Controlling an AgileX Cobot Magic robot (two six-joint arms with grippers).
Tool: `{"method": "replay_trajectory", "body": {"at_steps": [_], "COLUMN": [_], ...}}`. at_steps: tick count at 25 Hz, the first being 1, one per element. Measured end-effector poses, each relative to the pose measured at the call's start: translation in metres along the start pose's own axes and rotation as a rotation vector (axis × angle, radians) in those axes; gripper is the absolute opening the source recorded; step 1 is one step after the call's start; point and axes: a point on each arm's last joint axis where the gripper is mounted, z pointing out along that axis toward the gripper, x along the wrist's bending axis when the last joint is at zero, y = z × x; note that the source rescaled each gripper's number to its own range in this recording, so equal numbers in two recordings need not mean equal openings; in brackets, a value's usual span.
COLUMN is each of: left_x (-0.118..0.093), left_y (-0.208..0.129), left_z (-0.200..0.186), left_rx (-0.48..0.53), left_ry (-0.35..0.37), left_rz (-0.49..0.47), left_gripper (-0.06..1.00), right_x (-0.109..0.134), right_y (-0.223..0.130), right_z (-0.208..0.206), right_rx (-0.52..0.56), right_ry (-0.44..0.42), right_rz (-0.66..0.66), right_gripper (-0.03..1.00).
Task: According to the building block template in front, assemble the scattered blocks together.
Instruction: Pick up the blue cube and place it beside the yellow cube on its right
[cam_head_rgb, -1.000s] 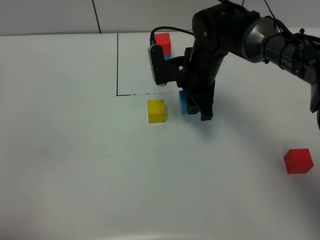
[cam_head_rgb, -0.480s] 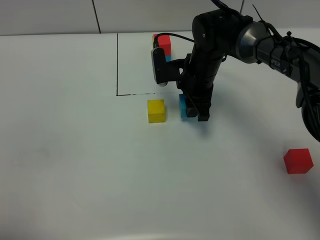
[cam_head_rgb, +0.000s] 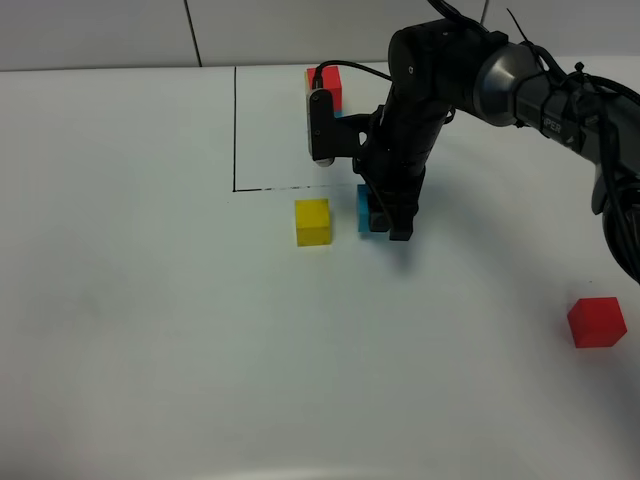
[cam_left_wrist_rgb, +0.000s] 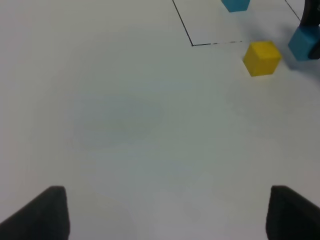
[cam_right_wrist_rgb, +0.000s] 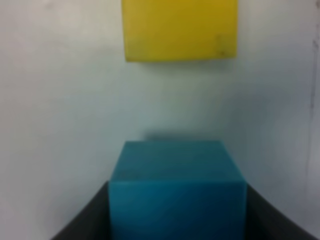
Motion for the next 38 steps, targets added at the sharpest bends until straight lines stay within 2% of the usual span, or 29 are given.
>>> {"method": "replay_trajectory", "body": {"at_steps": [24, 38], "left_x": [0.000, 0.000], "left_y": [0.000, 0.000], "left_z": [0.000, 0.000], "left_rx": [0.000, 0.000], "left_ry": [0.000, 0.000], "left_rz": [0.000, 0.000], "left_gripper": [0.76, 0.76], "right_x": [-0.006, -0.001], "right_y": [0.001, 0.018], "right_z": [0.033, 0.036], "right_rx": [0.012, 0.004], "right_ry": [0.039, 0.011], "right_rz": [0.033, -0.010], "right_gripper": [0.01, 0.01]}}
